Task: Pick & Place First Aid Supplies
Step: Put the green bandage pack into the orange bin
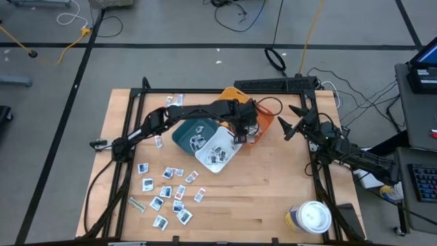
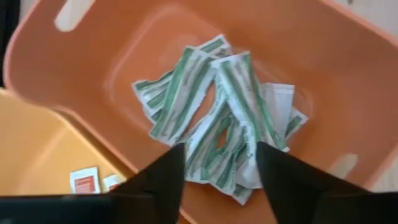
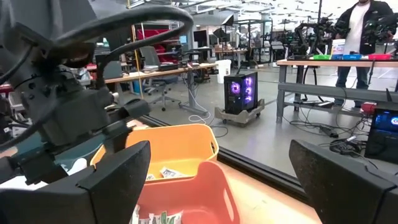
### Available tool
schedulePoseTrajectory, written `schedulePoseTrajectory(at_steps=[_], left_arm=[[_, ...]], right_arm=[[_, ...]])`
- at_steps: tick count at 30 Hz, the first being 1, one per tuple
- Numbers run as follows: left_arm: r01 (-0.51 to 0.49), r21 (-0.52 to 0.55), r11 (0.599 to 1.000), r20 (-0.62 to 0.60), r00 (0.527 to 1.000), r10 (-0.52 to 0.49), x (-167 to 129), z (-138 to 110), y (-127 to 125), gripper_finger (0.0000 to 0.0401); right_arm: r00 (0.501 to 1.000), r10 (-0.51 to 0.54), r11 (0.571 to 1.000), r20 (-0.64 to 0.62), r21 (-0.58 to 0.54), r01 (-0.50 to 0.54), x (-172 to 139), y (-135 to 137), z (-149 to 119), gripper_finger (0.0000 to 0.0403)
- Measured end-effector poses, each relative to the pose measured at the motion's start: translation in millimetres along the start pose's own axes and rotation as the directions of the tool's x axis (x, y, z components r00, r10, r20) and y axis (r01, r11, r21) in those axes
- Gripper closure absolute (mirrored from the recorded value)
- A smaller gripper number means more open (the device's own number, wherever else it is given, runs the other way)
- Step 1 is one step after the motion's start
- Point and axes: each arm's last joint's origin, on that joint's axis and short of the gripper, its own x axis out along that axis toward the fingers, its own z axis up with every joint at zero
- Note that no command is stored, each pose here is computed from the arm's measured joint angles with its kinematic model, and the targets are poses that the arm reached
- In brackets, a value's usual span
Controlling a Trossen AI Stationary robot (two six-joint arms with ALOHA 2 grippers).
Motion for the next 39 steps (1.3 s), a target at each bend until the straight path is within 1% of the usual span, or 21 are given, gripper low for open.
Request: schedulePoseTrajectory(at_steps=[3,5,7,10,14,18,21,25,27,30,34,37,39], left_arm=[[-0.005,-0.030,1.000,-0.003,1.000,0.005,-1,-1,4,0.0150],[-0.008,-0.076,0.997,-0.012,1.000,0.007,-6,-2,8,0.0126],[-0.010,-0.117,0.993,-0.025,1.000,0.007,-19,-3,13,0.0108],[-0.013,-0.166,0.986,-0.072,0.997,0.001,-41,-9,20,0.0091],[-0.014,-0.181,0.983,-0.165,0.986,-0.017,-67,-20,27,0.0085],[-0.007,-0.219,0.976,-0.246,0.968,-0.048,-97,-32,31,0.0093],[0.003,-0.260,0.965,-0.302,0.950,-0.084,-115,-41,32,0.0100],[0.000,-0.273,0.962,-0.340,0.936,-0.097,-133,-51,31,0.0107],[0.004,-0.266,0.964,-0.340,0.935,-0.098,-137,-58,23,0.0109],[0.028,-0.223,0.974,-0.300,0.949,-0.096,-146,-73,-2,0.0108],[0.074,-0.159,0.984,-0.247,0.962,-0.113,-167,-105,-45,0.0102],[0.134,-0.096,0.986,-0.286,0.945,-0.156,-179,-136,-83,0.0098],[0.193,-0.068,0.979,-0.310,0.928,-0.205,-188,-155,-108,0.0099]], right_arm=[[1.000,0.000,1.000,0.000,0.000,0.000,0,0,0,0.0026],[1.000,0.000,1.000,0.000,0.000,0.000,0,0,0,0.0025],[1.000,0.000,1.000,0.000,0.000,0.000,0,0,0,0.0026],[1.000,0.000,1.000,0.000,0.000,0.000,0,0,0,0.0026],[1.000,0.000,1.000,-0.001,0.000,0.000,0,0,0,0.0026],[1.000,0.000,1.000,0.000,0.000,0.000,0,0,0,0.0026],[1.000,0.000,1.000,0.000,0.000,0.000,0,0,0,0.0026],[1.000,0.000,1.000,0.000,0.000,0.000,0,0,0,0.0026],[1.000,0.000,1.000,0.000,0.000,0.000,0,0,0,0.0026],[1.000,0.000,1.000,0.000,0.000,0.000,0,0,0,0.0026],[1.000,0.000,1.000,-0.001,0.000,0.000,0,0,0,0.0026],[1.000,0.000,1.000,-0.001,0.000,0.000,0,0,0,0.0026],[1.000,0.000,1.000,0.000,0.000,0.000,0,0,0,0.0026]])
